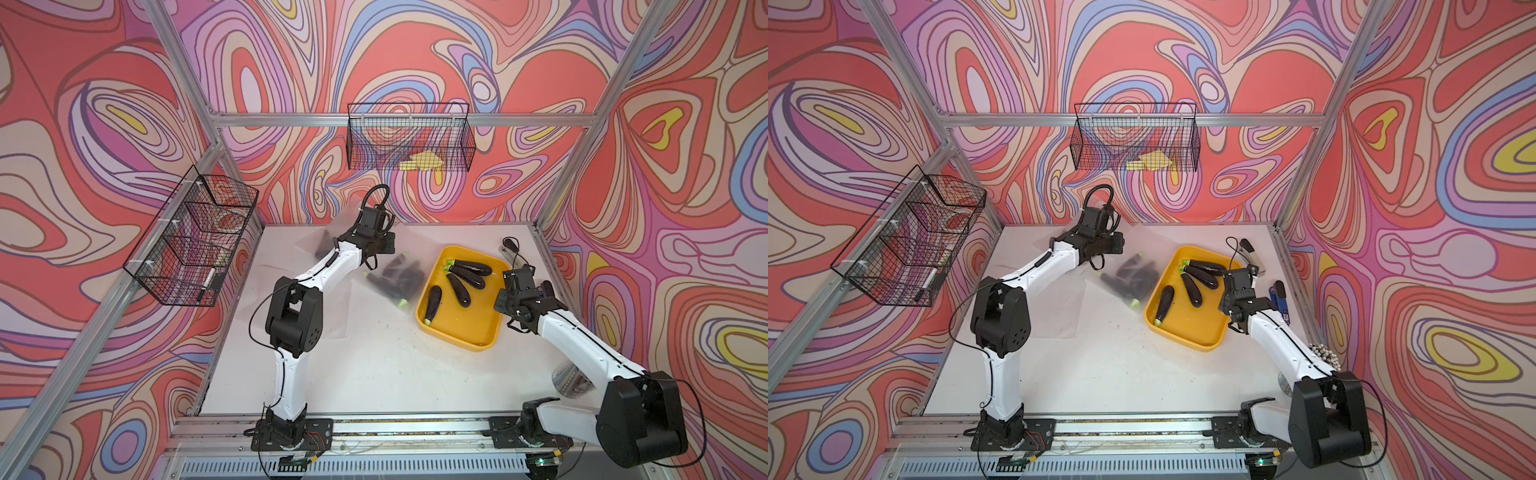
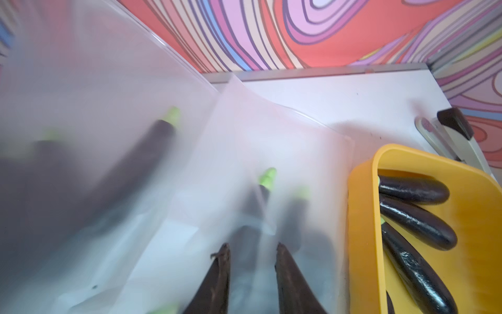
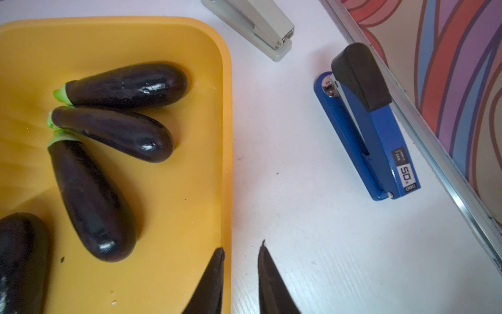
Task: Place the eggplant in a zip-top bag and seal the zipper
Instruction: Open the zipper of the food storage bag at the center of the board.
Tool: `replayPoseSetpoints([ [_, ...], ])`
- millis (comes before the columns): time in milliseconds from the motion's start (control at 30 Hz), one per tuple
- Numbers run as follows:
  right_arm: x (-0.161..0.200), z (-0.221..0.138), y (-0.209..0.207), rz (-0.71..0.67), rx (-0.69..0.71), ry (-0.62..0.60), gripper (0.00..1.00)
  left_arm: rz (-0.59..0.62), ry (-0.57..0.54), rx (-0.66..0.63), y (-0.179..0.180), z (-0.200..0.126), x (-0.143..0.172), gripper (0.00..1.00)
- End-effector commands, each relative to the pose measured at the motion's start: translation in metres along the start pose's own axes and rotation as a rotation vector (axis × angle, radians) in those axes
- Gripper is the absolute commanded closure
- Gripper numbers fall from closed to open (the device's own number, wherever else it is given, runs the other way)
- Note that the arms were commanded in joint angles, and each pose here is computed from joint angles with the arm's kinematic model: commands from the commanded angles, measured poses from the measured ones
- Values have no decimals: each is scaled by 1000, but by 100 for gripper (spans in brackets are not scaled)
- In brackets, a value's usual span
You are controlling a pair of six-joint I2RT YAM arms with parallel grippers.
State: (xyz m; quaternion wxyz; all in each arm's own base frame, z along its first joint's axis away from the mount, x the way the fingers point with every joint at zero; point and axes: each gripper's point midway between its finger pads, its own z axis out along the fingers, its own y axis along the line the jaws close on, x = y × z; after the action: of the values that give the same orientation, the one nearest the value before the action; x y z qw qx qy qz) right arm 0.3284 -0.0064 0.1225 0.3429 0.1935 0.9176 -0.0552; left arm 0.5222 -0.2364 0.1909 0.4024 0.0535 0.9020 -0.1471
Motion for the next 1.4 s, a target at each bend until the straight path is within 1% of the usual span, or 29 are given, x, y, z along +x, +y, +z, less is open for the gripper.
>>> replayPoseSetpoints([
  [0,-36,-23,31,-24,-143,-117,72,23,48,-204,36,-30,21,67],
  [67,-42,-34,58,-83,-210,-152,69,-26,89,-326,61,-50,43,60],
  [100,-43,-41,75,-124,-241,-170,66,-50,117,-372,72,-59,59,57],
  [167,-38,-53,113,-194,-333,-188,60,-92,190,-429,88,-74,92,53],
  [233,-29,-62,151,-249,-424,-184,56,-137,312,-437,99,-82,135,51],
  [333,-17,-72,191,-311,-502,-189,55,-161,426,-401,105,-82,186,51],
  [400,-13,-75,206,-323,-540,-183,55,-186,499,-376,103,-79,210,50],
  [433,-11,-74,212,-325,-559,-176,55,-199,537,-387,104,-78,222,50],
  [500,-10,-75,217,-328,-572,-175,55,-219,570,-408,109,-79,237,50],
  [567,-10,-76,220,-327,-585,-176,55,-225,578,-424,113,-81,247,50],
  [633,-9,-76,221,-325,-594,-176,55,-223,584,-428,117,-78,253,49],
  [700,-7,-75,224,-323,-605,-172,55,-235,569,-388,113,-70,253,49],
  [733,-6,-72,225,-326,-603,-165,55,-238,558,-383,113,-67,250,49],
  [833,-4,-69,228,-333,-600,-152,55,-232,526,-434,122,-59,240,49],
  [933,-5,-68,230,-330,-602,-155,55,-262,532,-444,132,-49,236,52],
  [1167,2,-60,231,-326,-596,-137,55,-248,489,-394,129,-37,209,53],
  [1367,4,-58,233,-322,-603,-130,56,-259,483,-407,133,-33,201,54],
])
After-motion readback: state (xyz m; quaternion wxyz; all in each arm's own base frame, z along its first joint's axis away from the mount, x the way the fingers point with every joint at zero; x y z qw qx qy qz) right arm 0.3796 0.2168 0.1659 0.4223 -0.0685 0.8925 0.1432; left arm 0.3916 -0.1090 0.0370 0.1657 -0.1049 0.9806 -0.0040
